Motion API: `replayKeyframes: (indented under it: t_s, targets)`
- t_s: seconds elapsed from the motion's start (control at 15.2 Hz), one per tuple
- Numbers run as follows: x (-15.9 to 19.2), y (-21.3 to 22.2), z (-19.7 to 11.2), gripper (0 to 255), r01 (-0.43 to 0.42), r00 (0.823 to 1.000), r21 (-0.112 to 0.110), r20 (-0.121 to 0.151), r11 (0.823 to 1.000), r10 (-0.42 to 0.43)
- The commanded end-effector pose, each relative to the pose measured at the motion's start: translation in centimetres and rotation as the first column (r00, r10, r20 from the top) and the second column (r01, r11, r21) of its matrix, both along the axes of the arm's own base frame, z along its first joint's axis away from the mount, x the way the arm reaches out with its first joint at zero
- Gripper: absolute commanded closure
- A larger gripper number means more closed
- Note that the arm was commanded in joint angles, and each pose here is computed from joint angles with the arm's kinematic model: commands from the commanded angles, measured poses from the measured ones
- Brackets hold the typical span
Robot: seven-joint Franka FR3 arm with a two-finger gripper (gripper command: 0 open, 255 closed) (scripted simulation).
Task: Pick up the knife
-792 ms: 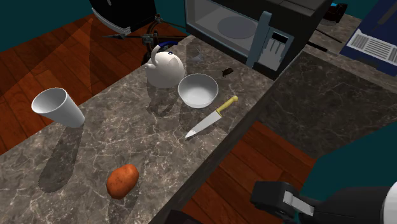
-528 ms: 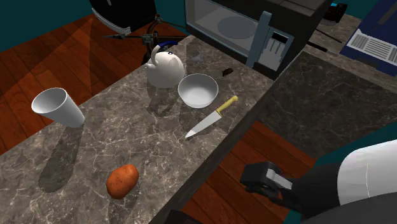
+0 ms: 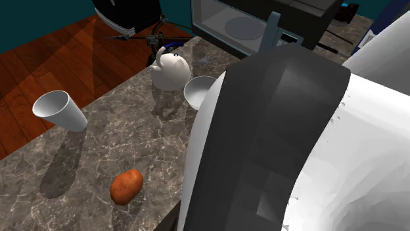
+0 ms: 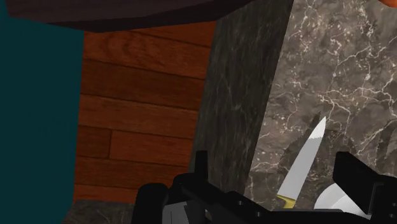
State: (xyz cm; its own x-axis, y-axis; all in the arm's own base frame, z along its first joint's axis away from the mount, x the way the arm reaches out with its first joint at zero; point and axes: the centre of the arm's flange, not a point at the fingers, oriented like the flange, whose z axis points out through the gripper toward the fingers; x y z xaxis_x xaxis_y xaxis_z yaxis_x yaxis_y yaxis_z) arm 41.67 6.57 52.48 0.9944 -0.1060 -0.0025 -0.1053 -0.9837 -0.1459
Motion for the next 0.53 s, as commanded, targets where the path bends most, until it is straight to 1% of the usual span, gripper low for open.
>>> replayKeyframes:
  t_s: [0.0, 0.46]
  targets:
    - [2.2, 1.3, -1.5, 0, 0.02, 1.0, 0.004, -0.011, 1.0, -0.02]
    - [9.0, 5.0, -7.1, 0, 0.085, 0.995, 0.015, -0.051, 0.996, -0.084]
